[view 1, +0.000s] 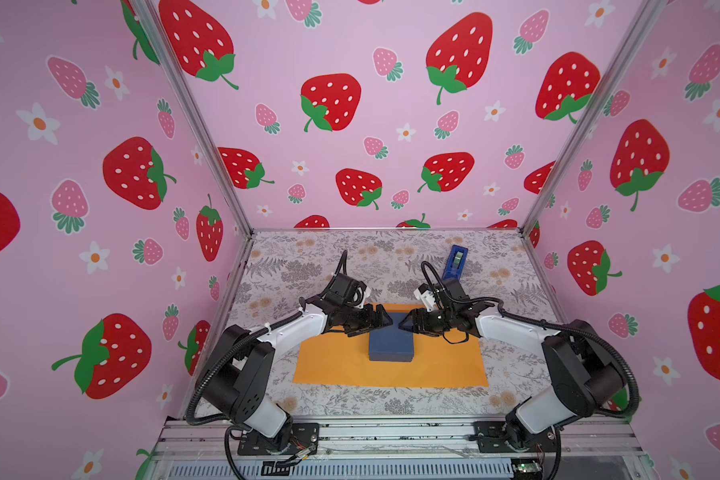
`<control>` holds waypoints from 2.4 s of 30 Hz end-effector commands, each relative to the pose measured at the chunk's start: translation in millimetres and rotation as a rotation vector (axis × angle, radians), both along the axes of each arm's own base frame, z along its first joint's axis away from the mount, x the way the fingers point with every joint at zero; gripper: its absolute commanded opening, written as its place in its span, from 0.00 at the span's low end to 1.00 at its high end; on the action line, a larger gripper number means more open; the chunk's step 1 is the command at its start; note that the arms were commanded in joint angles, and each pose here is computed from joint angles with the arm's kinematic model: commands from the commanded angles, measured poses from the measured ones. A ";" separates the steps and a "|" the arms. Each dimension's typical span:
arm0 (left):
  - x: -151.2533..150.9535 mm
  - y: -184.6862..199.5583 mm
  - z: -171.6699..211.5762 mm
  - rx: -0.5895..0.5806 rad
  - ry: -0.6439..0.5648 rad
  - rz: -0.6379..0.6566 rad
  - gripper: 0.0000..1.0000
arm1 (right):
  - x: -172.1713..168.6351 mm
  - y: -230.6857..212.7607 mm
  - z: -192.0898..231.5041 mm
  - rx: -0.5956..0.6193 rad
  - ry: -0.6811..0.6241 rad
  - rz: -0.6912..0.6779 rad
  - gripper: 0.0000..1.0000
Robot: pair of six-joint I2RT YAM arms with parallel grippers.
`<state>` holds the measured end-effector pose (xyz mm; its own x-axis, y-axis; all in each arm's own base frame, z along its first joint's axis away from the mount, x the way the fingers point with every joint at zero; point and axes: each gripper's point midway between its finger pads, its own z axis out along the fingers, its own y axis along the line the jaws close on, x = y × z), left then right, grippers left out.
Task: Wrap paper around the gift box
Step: 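Release the box and move the right gripper to the paper edge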
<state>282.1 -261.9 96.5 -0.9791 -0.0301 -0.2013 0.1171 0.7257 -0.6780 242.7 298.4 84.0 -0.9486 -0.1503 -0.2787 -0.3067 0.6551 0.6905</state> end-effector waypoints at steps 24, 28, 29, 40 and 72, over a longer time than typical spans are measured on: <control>-10.2 -41.4 53.3 -0.022 -0.054 -0.084 0.65 | 27.4 -197.9 -12.5 -0.180 -0.008 -0.544 0.70; -12.6 -49.7 42.7 -0.011 -0.032 -0.084 0.62 | 4.5 -226.6 -30.2 -0.268 0.039 -0.669 0.72; -12.8 -49.8 39.4 -0.003 -0.026 -0.082 0.61 | -2.1 -231.7 -34.0 -0.291 0.050 -0.694 0.72; -16.8 -42.1 9.5 0.054 0.038 -0.053 0.61 | -39.1 -229.6 -59.4 -0.276 0.113 -0.699 0.73; -18.3 -37.7 -0.4 0.082 0.049 -0.051 0.61 | -30.3 -201.6 -34.9 -0.102 0.024 -0.584 0.27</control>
<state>265.8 -304.3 109.9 -0.9833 0.0369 -0.1785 0.1459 0.7460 -0.6497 214.2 99.2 50.0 -0.8885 0.3812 -0.2556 0.1467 0.7636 0.6288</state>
